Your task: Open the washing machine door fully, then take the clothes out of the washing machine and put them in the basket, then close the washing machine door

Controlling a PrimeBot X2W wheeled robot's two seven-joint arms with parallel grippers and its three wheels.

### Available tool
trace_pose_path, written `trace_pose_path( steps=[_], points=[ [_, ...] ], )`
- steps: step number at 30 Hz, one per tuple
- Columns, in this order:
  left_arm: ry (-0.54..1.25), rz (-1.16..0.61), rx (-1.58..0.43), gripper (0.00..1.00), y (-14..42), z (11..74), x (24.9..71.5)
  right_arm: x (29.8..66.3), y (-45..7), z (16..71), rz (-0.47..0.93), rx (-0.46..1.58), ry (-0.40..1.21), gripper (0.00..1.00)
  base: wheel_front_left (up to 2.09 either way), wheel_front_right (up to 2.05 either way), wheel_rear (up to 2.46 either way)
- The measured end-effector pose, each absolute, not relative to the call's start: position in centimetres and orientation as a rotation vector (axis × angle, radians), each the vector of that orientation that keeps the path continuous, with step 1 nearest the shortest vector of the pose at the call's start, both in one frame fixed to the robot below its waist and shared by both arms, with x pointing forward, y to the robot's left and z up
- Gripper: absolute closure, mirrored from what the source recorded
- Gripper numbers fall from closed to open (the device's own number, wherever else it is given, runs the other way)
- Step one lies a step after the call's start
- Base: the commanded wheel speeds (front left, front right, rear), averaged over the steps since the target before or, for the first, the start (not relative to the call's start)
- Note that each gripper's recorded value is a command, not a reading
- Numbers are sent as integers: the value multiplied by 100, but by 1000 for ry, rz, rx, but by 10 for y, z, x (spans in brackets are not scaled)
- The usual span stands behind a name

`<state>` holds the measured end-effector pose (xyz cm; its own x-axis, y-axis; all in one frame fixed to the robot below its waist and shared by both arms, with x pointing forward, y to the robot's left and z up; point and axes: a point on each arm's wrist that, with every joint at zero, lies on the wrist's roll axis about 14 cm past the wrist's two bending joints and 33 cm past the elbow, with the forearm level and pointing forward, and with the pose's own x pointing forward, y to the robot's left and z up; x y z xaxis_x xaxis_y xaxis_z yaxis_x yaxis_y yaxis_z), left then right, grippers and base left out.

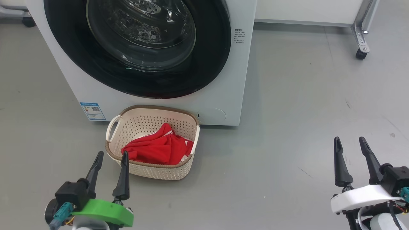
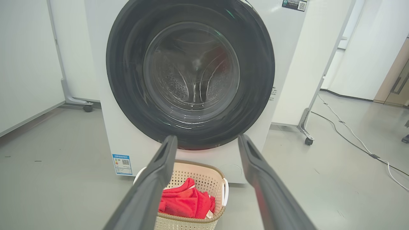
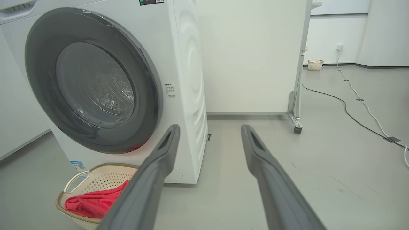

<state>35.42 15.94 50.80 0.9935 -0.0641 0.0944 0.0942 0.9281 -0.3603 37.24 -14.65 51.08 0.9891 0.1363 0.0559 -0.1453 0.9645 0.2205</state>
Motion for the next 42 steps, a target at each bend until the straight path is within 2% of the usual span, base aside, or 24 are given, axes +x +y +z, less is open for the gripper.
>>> trace_pose_path(
  steps=[32,33,42],
  points=[
    [-78,-90,-433,0,154,507,351,367,-145,510,132,244,-42,0,0,0,0],
    [-76,-88,-437,100,154,507,351,367,-145,508,131,245,-35,100,0,0,0],
    [5,-71,-471,100,150,480,340,354,-139,480,114,299,57,100,0,0,0]
  ],
)
